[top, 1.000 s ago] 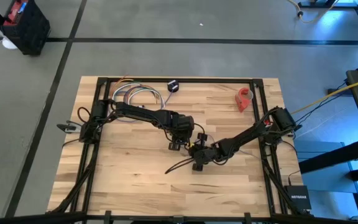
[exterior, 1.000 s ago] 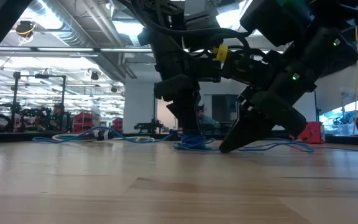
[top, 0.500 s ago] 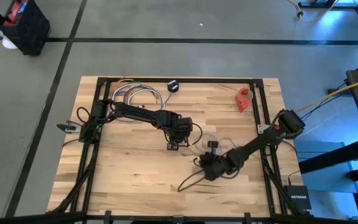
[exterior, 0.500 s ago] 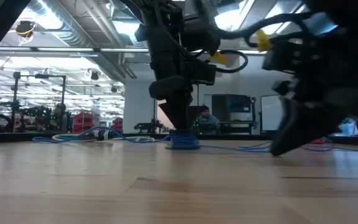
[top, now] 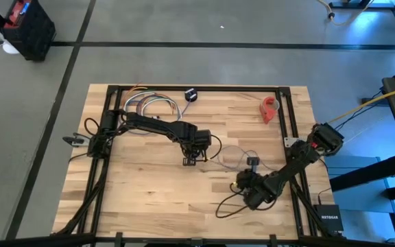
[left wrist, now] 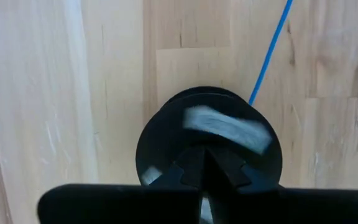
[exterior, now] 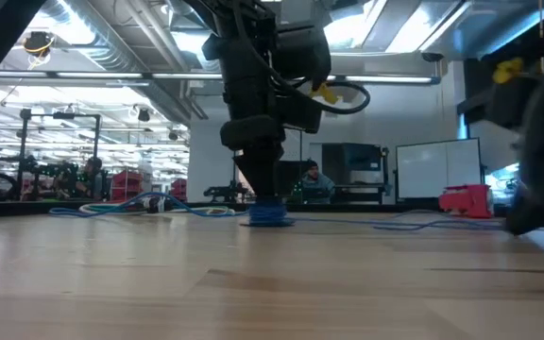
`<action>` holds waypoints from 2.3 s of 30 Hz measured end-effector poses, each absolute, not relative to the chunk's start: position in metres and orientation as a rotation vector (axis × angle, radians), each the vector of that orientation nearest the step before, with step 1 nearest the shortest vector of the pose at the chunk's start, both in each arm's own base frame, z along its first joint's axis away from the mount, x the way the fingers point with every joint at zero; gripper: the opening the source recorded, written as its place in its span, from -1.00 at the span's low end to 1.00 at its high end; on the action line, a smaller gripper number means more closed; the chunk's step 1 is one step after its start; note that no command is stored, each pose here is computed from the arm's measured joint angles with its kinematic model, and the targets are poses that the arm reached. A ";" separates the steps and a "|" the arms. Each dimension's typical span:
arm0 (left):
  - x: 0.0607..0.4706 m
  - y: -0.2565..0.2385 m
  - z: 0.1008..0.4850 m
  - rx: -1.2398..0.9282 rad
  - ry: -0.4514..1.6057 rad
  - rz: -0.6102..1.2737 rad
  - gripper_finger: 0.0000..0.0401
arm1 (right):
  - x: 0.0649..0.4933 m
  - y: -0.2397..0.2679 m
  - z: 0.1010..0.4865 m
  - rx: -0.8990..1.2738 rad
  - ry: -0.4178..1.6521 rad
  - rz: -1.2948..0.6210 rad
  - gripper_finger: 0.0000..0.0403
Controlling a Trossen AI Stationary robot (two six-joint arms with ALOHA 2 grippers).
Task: Coil cords
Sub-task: Put the spool with the coiled wire on the table
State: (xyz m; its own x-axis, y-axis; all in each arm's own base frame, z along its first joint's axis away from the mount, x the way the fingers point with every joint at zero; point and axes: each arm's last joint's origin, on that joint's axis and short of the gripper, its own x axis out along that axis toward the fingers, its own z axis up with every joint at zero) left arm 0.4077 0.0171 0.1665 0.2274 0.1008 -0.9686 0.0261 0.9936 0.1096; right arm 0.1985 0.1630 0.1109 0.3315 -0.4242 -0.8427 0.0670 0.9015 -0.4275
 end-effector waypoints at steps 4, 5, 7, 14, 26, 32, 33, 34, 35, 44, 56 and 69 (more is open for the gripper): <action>0.406 0.017 0.166 0.109 1.354 0.055 -0.98 | 0.179 0.164 0.120 -0.339 1.243 -0.389 -0.99; 0.406 0.017 0.166 0.110 1.357 0.057 -0.99 | 0.174 0.164 0.122 -0.336 1.256 -0.408 -0.98; 0.406 0.018 0.166 0.110 1.360 0.058 -0.99 | 0.166 0.165 0.125 -0.325 1.256 -0.445 -0.98; 0.403 0.019 0.165 0.090 1.393 0.071 -0.98 | 0.146 0.168 0.133 -0.307 1.251 -0.538 -0.98; 0.390 0.019 0.163 0.070 1.521 0.098 -0.99 | 0.140 0.173 0.134 -0.144 1.212 -0.632 -0.94; 0.388 0.019 0.162 0.078 1.543 0.099 -0.99 | 0.162 0.172 0.154 -0.040 1.315 -0.697 -0.62; 0.388 0.019 0.162 0.079 1.545 0.099 -0.99 | 0.166 0.172 0.159 -0.037 1.342 -0.692 -0.55; 0.387 0.019 0.162 0.082 1.551 0.097 -0.99 | 0.171 0.173 0.165 -0.040 1.365 -0.671 -0.48; 0.387 0.019 0.162 0.082 1.554 0.097 -0.99 | 0.176 0.175 0.171 -0.043 1.377 -0.644 -0.41; 0.385 0.019 0.170 0.096 1.535 0.080 -0.99 | 0.212 0.190 0.217 -0.239 1.096 -0.465 -0.14; 0.387 0.019 0.185 0.116 1.447 0.062 -0.98 | 0.273 0.131 0.137 -0.104 0.731 -0.247 -0.20; 0.387 0.019 0.185 0.102 1.435 0.075 -0.98 | 0.310 0.081 0.100 0.002 0.640 -0.050 -0.20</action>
State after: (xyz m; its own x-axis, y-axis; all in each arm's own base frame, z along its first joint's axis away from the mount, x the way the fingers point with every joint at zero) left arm 0.3872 0.0192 0.1846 0.1340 0.1133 -0.9845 0.0095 0.9933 0.1156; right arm 0.3098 0.0811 0.0999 0.8010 -0.0461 -0.5969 0.0476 0.9988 -0.0133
